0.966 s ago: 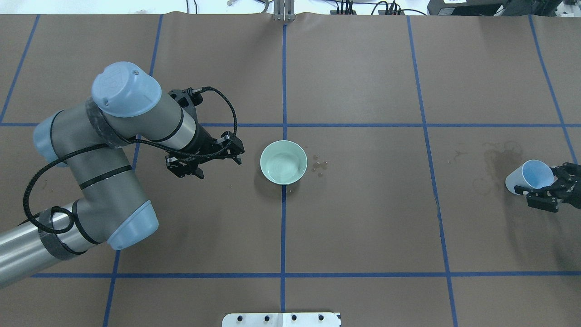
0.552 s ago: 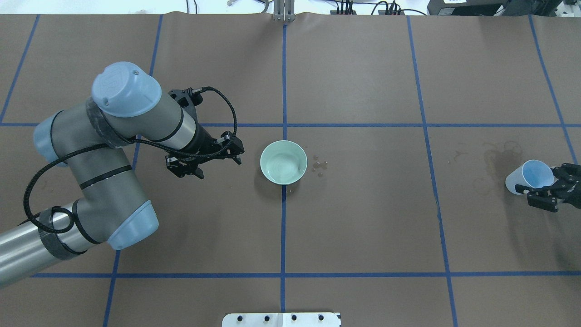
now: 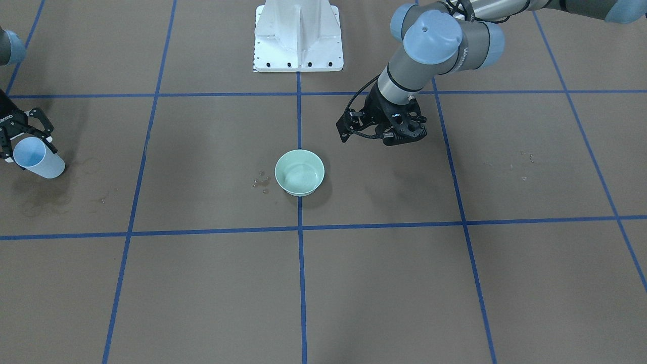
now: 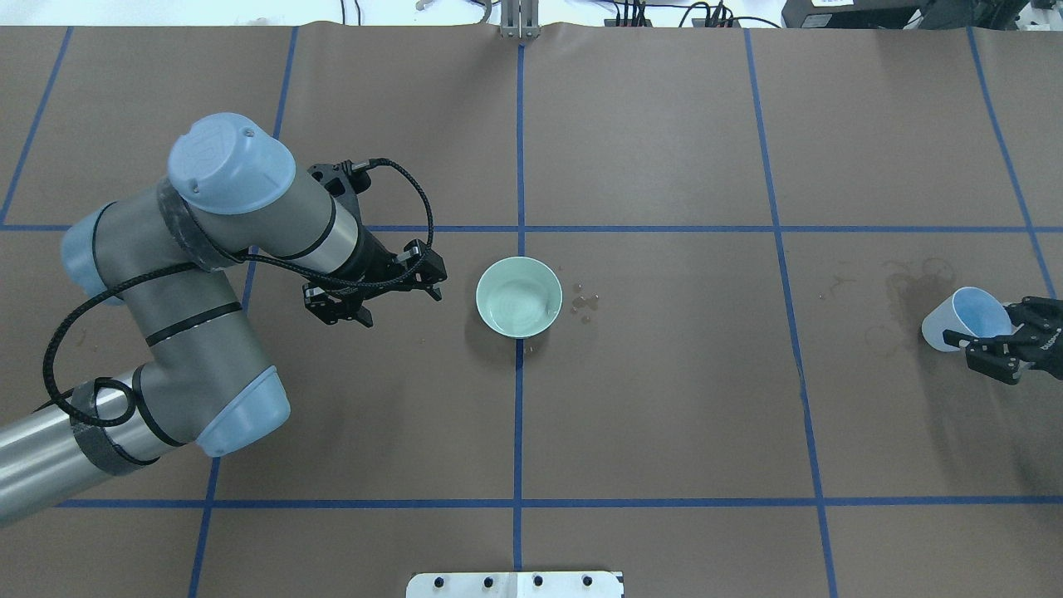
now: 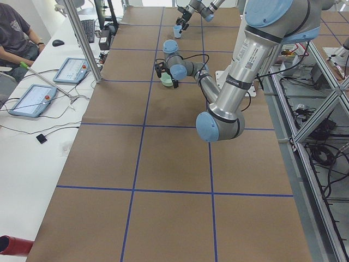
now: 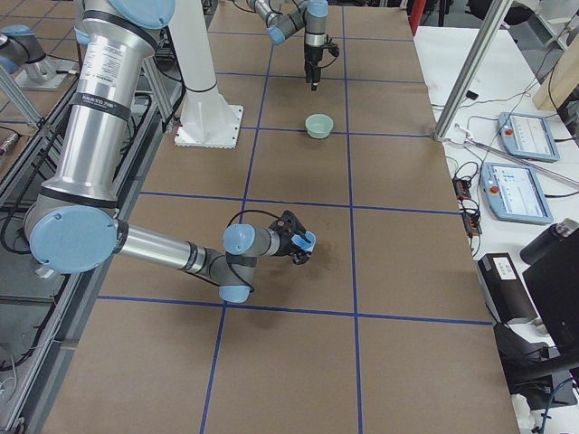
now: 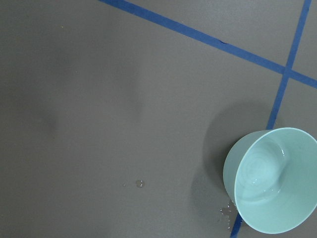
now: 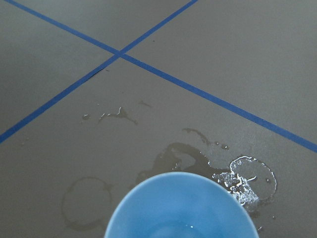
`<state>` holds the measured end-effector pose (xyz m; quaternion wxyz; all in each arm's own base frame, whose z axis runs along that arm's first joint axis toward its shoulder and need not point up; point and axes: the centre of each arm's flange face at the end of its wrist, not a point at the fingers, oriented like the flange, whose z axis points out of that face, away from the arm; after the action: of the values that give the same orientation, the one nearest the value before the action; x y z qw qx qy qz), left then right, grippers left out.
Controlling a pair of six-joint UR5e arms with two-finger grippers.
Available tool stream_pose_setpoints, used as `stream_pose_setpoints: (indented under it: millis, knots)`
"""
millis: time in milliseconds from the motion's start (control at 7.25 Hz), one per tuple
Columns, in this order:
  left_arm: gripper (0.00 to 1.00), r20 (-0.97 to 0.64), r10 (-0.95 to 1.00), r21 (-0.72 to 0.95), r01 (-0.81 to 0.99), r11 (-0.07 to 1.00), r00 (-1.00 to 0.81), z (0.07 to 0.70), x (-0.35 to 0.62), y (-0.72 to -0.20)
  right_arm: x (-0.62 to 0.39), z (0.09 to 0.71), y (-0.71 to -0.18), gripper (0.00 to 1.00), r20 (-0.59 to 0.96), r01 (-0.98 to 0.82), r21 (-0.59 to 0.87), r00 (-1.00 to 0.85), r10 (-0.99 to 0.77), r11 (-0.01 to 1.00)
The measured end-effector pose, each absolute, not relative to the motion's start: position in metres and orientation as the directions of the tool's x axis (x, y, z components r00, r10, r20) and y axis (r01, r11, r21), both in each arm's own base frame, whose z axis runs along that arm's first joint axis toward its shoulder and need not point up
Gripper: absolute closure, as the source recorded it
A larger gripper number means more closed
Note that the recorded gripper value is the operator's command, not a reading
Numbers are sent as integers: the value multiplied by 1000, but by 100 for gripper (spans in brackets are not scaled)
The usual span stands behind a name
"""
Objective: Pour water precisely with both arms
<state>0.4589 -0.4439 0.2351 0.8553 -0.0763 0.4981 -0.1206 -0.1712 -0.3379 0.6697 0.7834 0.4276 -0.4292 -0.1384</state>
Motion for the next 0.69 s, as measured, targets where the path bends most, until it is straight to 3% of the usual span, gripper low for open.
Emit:
stream_pose_setpoints:
  millis: [690]
  knots:
    - [1,-837,-285,-249,139,959,467,233,451,-449,-201,598,-372,100,557,-201,803,588,-587,561]
